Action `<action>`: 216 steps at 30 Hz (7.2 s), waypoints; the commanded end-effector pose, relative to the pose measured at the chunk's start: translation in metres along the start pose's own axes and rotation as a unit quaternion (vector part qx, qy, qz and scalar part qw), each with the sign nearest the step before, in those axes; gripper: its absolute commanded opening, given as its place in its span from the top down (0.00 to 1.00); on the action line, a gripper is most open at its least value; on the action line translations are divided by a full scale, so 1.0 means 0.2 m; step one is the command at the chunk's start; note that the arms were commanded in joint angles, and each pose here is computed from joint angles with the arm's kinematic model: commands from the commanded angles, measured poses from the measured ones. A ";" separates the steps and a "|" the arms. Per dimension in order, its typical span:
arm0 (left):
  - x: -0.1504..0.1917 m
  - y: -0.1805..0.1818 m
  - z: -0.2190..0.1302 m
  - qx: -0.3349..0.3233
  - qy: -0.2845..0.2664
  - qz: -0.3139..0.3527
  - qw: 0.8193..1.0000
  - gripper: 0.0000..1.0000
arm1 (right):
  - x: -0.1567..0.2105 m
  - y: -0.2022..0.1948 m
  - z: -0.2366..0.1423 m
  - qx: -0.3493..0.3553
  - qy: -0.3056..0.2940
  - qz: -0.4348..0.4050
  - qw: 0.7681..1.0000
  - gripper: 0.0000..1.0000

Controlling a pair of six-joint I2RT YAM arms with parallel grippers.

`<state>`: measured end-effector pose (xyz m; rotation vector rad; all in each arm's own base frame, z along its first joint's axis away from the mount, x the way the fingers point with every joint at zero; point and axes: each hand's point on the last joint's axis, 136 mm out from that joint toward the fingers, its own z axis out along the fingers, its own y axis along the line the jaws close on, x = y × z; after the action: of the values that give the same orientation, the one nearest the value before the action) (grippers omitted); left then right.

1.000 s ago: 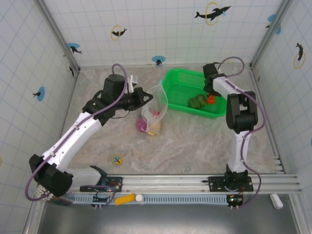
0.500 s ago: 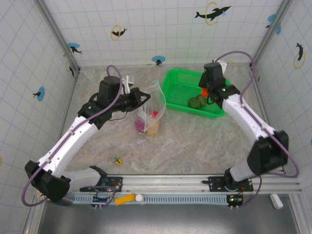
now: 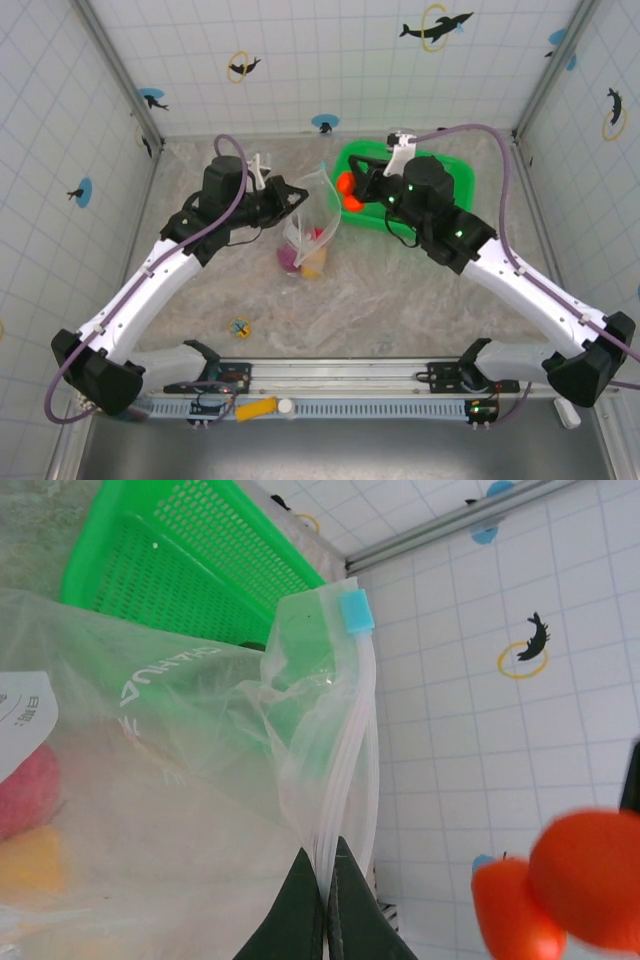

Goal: Place the food in the zip-top bag and seal the zipper

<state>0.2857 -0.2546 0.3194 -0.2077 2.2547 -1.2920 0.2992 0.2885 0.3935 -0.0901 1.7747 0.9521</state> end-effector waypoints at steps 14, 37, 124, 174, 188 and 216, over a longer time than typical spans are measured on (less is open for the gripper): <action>-0.06 -0.05 -0.05 0.040 -0.051 -0.042 0.997 1.00 | 0.24 0.12 0.13 0.004 -0.033 0.061 0.998 0.92; -0.12 -0.13 -0.15 0.068 -0.092 -0.045 0.992 1.00 | 0.34 -0.01 0.25 0.135 -0.040 0.006 0.990 0.56; -0.26 -0.19 -0.25 -0.068 -0.081 0.117 0.988 1.00 | 0.08 -0.65 -0.10 0.211 0.154 -0.120 0.958 0.14; 0.17 0.02 0.30 0.052 0.117 0.055 0.990 1.00 | 0.69 -2.03 0.18 0.428 0.270 0.097 0.857 0.27; 0.17 -0.01 0.27 0.058 0.113 0.050 0.991 1.00 | 0.70 -2.09 0.16 0.437 0.272 0.094 0.852 0.53; -0.02 -0.17 -0.03 0.058 -0.020 0.007 0.998 1.00 | -0.02 -0.23 -0.17 0.045 0.043 -0.070 0.996 0.55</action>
<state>0.2827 -0.2722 0.3362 -0.1077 2.2008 -1.3685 0.3200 0.2216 0.3541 -0.1382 1.9464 0.6798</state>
